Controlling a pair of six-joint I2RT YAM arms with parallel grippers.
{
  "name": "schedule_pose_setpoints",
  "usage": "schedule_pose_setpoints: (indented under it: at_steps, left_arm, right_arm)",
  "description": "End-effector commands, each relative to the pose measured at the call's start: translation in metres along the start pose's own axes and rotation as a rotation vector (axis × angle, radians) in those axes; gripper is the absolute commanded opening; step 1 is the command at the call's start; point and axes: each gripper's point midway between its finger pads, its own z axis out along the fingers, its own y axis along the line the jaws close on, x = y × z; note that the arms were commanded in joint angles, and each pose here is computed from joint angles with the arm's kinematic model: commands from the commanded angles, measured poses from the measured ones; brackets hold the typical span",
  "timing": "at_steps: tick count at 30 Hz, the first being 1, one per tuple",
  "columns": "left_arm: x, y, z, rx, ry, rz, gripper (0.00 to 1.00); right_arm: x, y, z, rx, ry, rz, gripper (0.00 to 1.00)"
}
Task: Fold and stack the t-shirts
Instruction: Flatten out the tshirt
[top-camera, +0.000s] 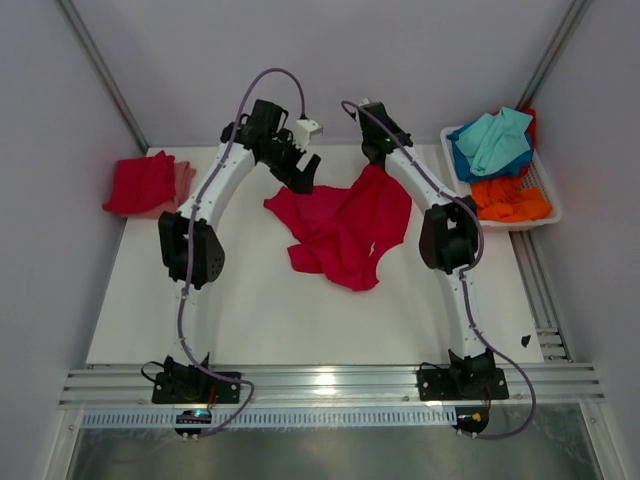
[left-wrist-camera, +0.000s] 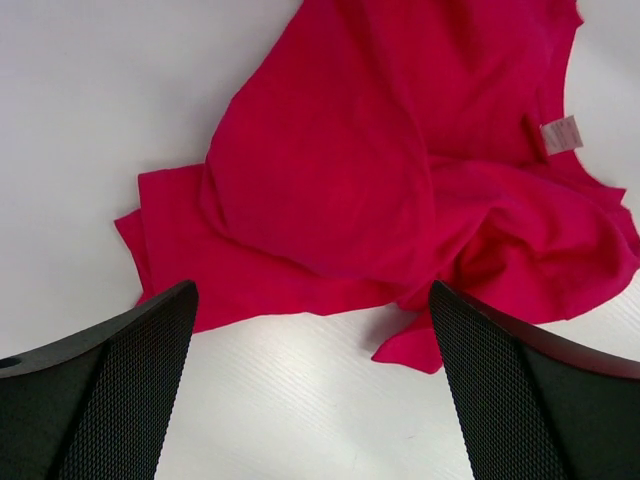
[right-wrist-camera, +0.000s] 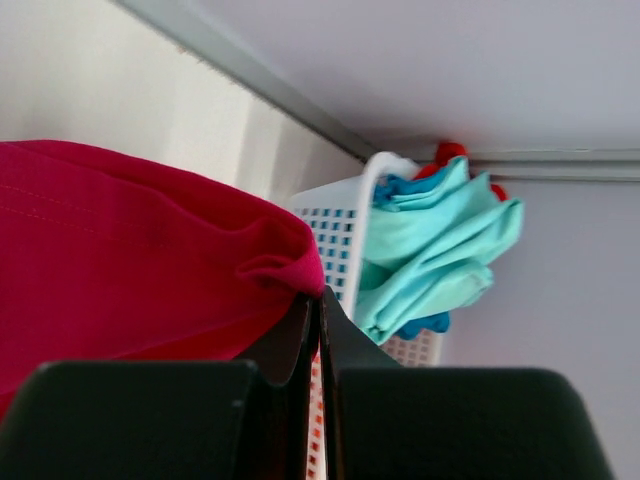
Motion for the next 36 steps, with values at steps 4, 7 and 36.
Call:
schedule_pose_setpoints:
  at_steps: [4,7,36]
  left_arm:
    - [0.011,0.012,0.017,-0.044,0.036,0.030,0.99]
    - [0.024,0.015,0.022,-0.028,0.070,0.017,0.99]
    - [0.075,0.064,0.040,-0.152,0.233,0.187,0.99]
  right_arm:
    - [-0.035,-0.146,-0.075,0.251,-0.158,0.152,0.03]
    - [-0.036,-0.167,-0.087,0.291,-0.174,0.154,0.03]
    - [-0.033,-0.184,-0.081,0.356,-0.157,0.136,0.03]
